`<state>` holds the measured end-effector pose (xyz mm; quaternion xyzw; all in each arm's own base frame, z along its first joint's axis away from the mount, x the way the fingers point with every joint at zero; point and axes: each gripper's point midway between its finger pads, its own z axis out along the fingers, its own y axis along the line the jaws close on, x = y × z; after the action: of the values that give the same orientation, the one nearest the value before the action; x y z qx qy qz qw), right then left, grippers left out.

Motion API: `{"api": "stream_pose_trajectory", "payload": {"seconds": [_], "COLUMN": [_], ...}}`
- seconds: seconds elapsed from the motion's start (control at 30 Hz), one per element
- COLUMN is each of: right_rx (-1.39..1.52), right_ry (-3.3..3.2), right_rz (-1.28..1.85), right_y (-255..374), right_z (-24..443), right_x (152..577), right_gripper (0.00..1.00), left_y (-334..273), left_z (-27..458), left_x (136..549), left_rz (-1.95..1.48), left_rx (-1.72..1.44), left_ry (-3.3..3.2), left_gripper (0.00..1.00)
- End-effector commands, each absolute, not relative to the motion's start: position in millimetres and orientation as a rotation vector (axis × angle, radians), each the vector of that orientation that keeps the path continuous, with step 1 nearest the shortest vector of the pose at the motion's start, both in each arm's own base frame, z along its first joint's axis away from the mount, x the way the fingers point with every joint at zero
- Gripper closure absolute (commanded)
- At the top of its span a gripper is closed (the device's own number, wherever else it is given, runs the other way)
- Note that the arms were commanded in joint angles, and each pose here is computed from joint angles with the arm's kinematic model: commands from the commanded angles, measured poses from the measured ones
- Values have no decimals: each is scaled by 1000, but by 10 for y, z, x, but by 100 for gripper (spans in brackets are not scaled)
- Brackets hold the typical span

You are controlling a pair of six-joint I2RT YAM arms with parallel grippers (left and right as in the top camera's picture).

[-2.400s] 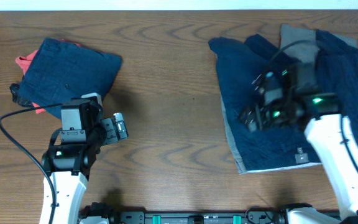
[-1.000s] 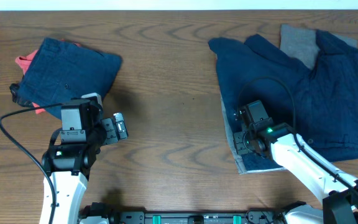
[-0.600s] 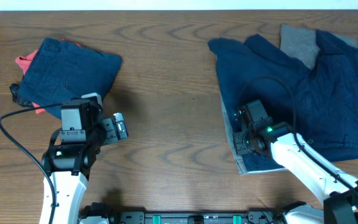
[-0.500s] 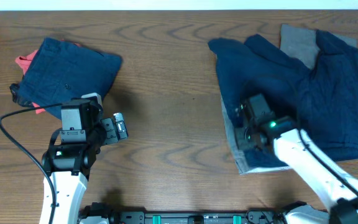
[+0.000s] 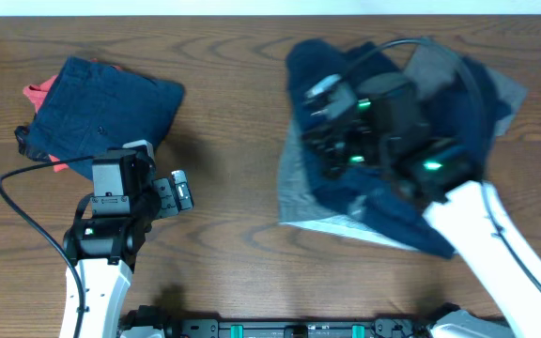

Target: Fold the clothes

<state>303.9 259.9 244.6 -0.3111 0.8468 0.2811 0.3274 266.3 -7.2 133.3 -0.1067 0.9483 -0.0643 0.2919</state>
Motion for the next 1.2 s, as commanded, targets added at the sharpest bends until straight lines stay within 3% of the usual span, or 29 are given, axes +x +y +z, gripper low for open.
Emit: {"api": "stream_pose_trajectory", "payload": {"seconds": [0.0,0.17,0.2,0.27,0.33,0.4,0.53,0.83,1.17], "right_rx": [-978,-1026,-1033,-1023,-964,-884,-623,-281,-32], "right_ry": [2197,2139,2145,2185,2246,2296,2381,2576,2777], "right_rz": [855,935,929,877,803,713,517,324,230], "right_y": [2995,3495,3541,3556,3462,3294,2726,1445,743], "right_z": [2177,1935,1865,1697,1595,1563,1679,1820,1600], "right_x": [2879,2950,2958,3009,3093,3212,3483,3409,3183], "right_gripper": [99,99,91,57,44,23,1,1,1], "left_y": [-70,-69,-70,-69,-69,-70,-170,-642,-1236], "left_z": [1420,1421,1421,1421,1422,1421,1442,1285,600], "left_x": [2705,2705,2705,2706,2707,2706,2719,2868,3109], "left_rz": [-179,-179,-180,-179,-179,-180,-267,-627,-831], "left_rx": [-295,-295,-295,-295,-295,-295,-309,-205,-32], "left_ry": [2506,2505,2505,2505,2505,2505,2497,2534,2664], "left_gripper": [2,2,2,2,2,2,2,2,2]}}
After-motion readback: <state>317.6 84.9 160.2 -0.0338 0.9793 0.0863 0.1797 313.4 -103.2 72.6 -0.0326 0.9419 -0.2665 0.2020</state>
